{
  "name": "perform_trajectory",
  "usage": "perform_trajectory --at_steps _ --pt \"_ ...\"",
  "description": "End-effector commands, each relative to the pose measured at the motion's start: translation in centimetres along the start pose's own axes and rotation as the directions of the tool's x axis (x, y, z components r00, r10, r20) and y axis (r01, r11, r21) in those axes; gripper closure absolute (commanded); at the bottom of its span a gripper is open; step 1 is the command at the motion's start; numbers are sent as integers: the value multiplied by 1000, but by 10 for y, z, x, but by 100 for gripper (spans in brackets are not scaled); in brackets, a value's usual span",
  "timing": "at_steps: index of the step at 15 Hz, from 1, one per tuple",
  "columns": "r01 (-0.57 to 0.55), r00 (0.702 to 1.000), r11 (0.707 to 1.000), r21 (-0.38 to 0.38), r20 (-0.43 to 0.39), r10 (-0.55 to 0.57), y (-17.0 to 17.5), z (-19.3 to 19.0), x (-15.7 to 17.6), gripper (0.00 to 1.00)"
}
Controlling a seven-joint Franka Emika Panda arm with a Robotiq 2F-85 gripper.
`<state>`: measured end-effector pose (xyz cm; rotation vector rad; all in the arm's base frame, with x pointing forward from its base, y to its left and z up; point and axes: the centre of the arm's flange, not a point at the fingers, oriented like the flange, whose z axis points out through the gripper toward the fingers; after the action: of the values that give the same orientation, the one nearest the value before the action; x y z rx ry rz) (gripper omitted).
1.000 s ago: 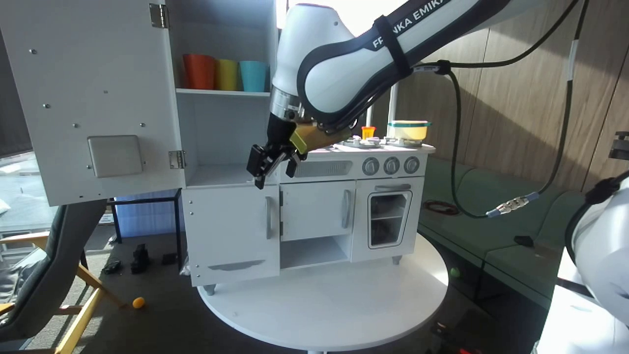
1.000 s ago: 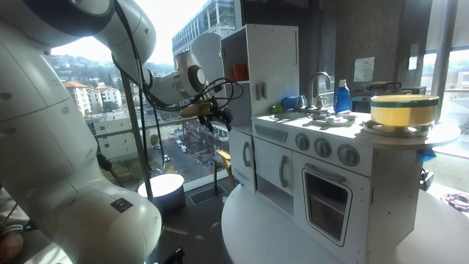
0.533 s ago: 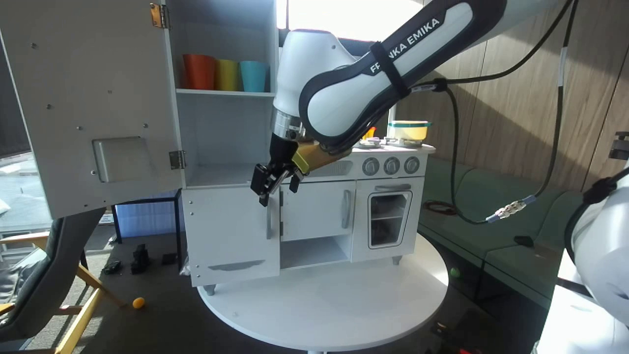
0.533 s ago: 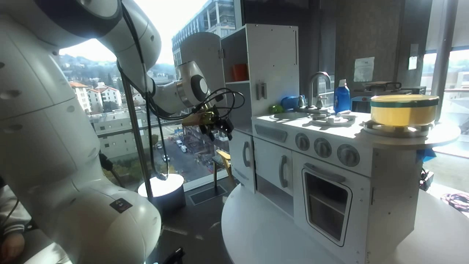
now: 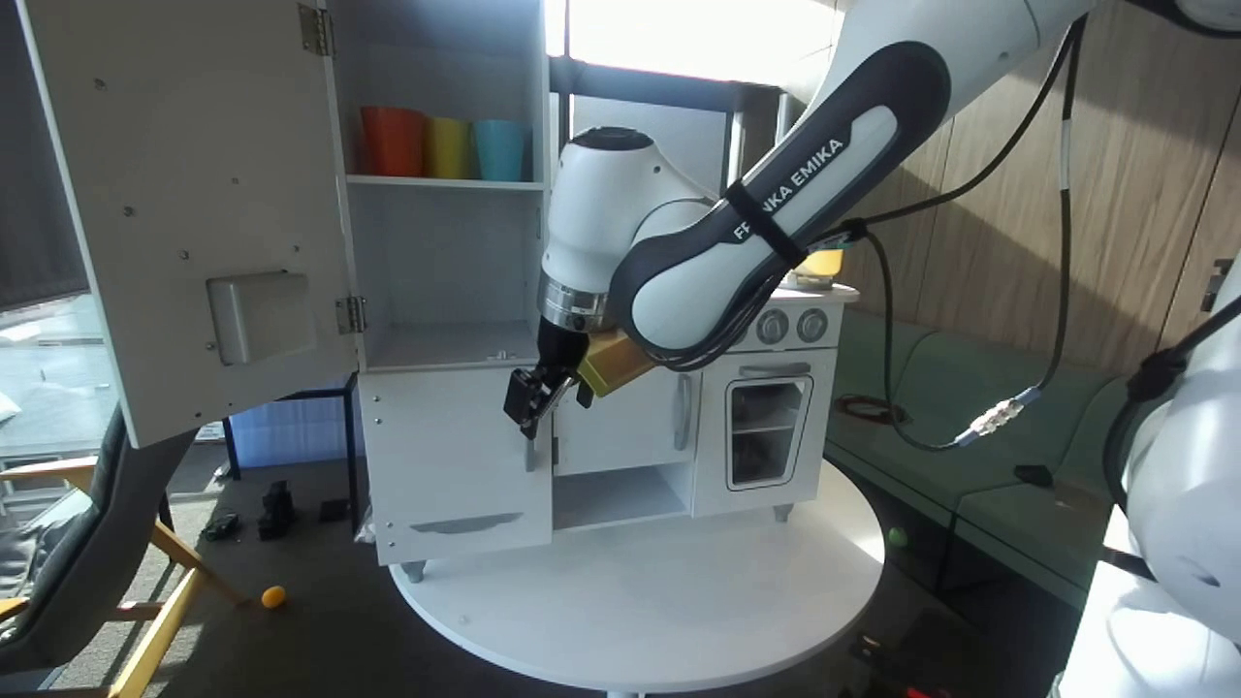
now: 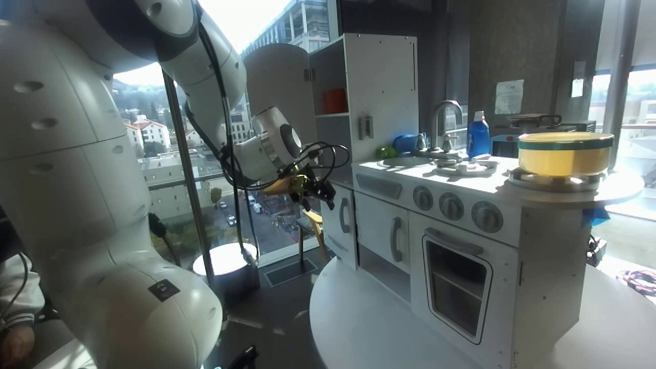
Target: Open all the kitchen cabinet doors, beginning with the left upper and ending with the right lower door
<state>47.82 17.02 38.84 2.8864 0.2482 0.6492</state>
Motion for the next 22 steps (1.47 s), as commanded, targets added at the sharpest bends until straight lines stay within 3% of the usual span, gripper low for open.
perform_trajectory --at_steps 1,9,17,22 --pt "-34 999 999 8 -8 34 -6 26 24 0" --pt "-76 997 997 7 -14 76 -12 49 68 0" --pt "-60 997 997 -51 -46 58 -14 69 78 0" --pt "-20 998 1000 25 -55 21 -29 56 61 0"
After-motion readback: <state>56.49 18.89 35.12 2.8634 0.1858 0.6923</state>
